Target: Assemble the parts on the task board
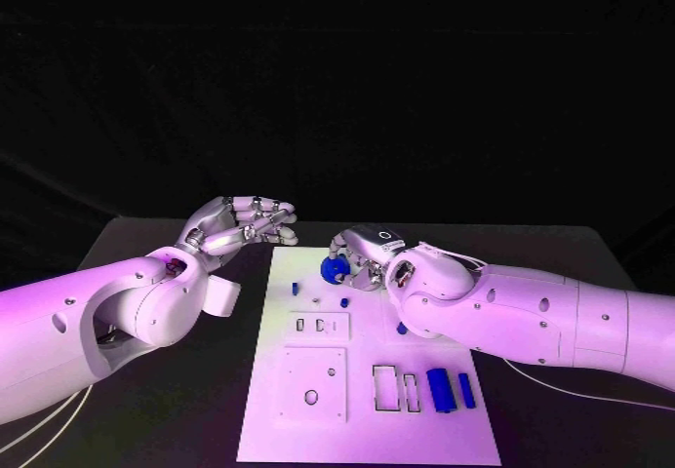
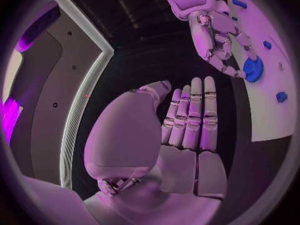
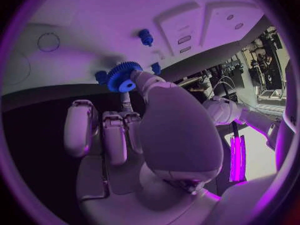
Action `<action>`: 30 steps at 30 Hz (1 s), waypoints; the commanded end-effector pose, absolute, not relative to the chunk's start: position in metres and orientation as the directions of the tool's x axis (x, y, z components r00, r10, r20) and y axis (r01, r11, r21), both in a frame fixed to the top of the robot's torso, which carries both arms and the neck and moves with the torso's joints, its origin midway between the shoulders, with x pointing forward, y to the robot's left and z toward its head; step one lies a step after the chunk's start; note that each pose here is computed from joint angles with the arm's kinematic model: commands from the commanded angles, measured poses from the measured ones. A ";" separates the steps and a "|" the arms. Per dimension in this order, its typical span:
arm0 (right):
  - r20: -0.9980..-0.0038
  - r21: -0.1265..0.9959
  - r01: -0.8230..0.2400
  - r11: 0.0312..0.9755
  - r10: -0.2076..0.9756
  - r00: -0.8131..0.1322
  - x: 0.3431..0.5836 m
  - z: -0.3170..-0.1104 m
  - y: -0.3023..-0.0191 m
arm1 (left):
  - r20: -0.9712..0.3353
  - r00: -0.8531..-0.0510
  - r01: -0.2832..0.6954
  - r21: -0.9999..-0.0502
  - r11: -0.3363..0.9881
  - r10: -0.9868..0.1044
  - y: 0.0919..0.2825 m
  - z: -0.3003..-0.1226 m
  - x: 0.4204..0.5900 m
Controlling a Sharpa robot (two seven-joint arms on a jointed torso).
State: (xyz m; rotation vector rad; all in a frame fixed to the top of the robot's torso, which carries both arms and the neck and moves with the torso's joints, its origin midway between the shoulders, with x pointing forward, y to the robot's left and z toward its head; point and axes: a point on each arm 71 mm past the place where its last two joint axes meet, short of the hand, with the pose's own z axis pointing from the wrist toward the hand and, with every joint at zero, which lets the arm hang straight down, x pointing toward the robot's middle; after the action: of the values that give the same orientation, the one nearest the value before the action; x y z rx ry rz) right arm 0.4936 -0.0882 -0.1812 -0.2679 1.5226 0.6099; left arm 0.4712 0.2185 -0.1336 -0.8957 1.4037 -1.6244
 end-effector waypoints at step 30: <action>-0.983 0.181 -0.498 0.848 0.156 -0.092 0.499 -0.191 -0.089 | 0.018 -0.453 0.117 -0.990 -0.080 -0.891 0.217 -0.132 0.470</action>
State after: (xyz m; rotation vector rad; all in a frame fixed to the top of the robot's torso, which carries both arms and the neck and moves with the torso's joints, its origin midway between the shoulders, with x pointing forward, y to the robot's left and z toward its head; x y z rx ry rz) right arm 0.4996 -0.0906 -0.1892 -0.2687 1.5615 0.5613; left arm 0.4711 0.2192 -0.1337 -0.8974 1.4059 -1.6223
